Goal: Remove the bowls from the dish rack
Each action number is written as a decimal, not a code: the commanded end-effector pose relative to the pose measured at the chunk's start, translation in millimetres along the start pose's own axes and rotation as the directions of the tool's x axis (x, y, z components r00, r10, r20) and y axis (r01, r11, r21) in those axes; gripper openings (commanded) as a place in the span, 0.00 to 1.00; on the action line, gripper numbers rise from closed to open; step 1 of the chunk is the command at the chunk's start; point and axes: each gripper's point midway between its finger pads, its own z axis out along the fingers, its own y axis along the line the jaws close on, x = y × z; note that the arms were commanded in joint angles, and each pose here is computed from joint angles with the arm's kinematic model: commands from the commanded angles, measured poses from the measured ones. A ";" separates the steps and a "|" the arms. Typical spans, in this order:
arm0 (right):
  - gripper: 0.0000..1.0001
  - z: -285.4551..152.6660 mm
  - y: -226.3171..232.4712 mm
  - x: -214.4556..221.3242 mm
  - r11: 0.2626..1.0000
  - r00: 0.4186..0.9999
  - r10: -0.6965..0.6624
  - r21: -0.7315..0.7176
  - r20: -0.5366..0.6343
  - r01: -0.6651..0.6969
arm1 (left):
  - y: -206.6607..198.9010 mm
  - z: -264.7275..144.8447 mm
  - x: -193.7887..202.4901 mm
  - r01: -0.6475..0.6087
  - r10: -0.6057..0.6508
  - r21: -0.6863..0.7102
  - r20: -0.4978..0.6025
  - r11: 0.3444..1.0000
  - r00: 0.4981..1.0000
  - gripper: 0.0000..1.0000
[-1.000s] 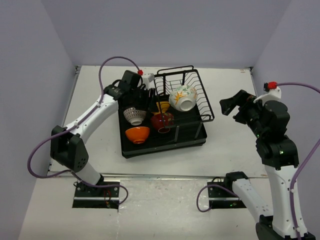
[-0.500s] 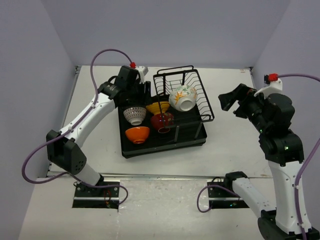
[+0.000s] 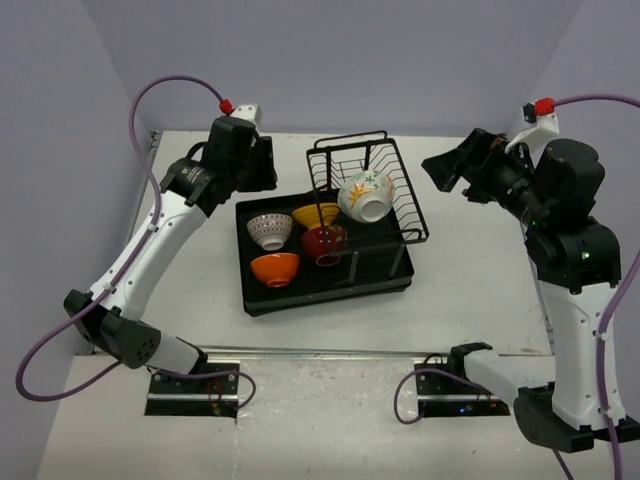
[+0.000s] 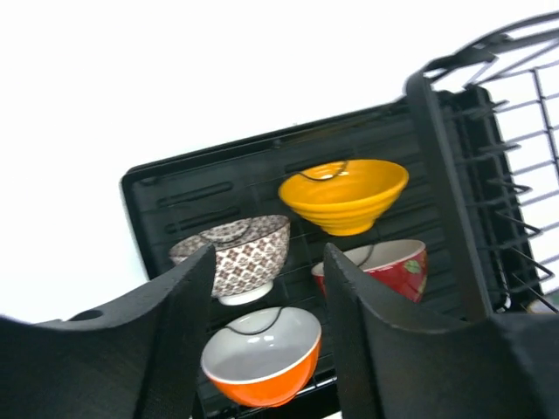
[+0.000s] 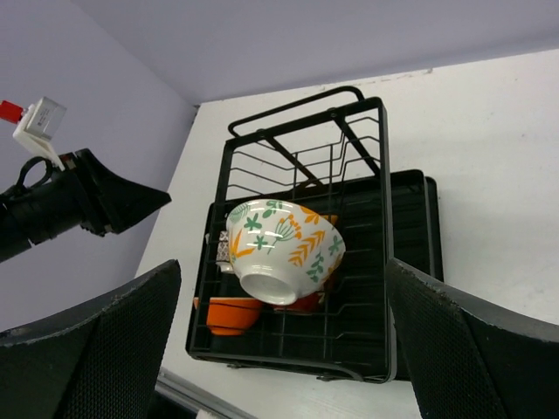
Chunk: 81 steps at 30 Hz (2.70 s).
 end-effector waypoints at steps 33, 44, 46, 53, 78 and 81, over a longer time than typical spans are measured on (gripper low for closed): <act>0.97 -10.7 14.3 29.1 0.997 0.993 0.042 -0.067 -0.112 -0.050 | 17.1 33.1 33.0 0.206 -0.203 -0.033 -0.373 0.978 0.905 0.52; 0.97 -13.4 10.5 41.7 0.996 0.990 0.054 -0.067 -0.132 -0.063 | 22.6 45.2 43.3 0.228 -0.178 0.088 -0.384 0.970 0.906 0.57; 0.97 -14.3 10.7 42.5 0.996 0.990 0.052 -0.070 -0.130 -0.062 | 22.2 40.2 38.1 0.228 -0.181 0.094 -0.357 0.969 0.917 0.57; 0.97 -18.3 13.6 43.3 0.994 0.991 0.052 -0.087 -0.124 -0.063 | 3.6 -12.0 -29.5 0.236 -0.208 0.187 -0.157 0.954 0.965 0.60; 0.98 -39.1 -2.2 66.4 1.000 0.988 0.006 -0.021 -0.151 -0.009 | 19.3 -22.6 -86.6 -0.236 0.202 0.169 0.196 0.957 0.960 0.69; 0.98 -40.6 -1.6 64.2 1.000 0.990 -0.002 -0.020 -0.144 0.000 | 21.0 -3.9 -74.2 -0.241 0.220 0.178 0.134 0.954 0.966 0.68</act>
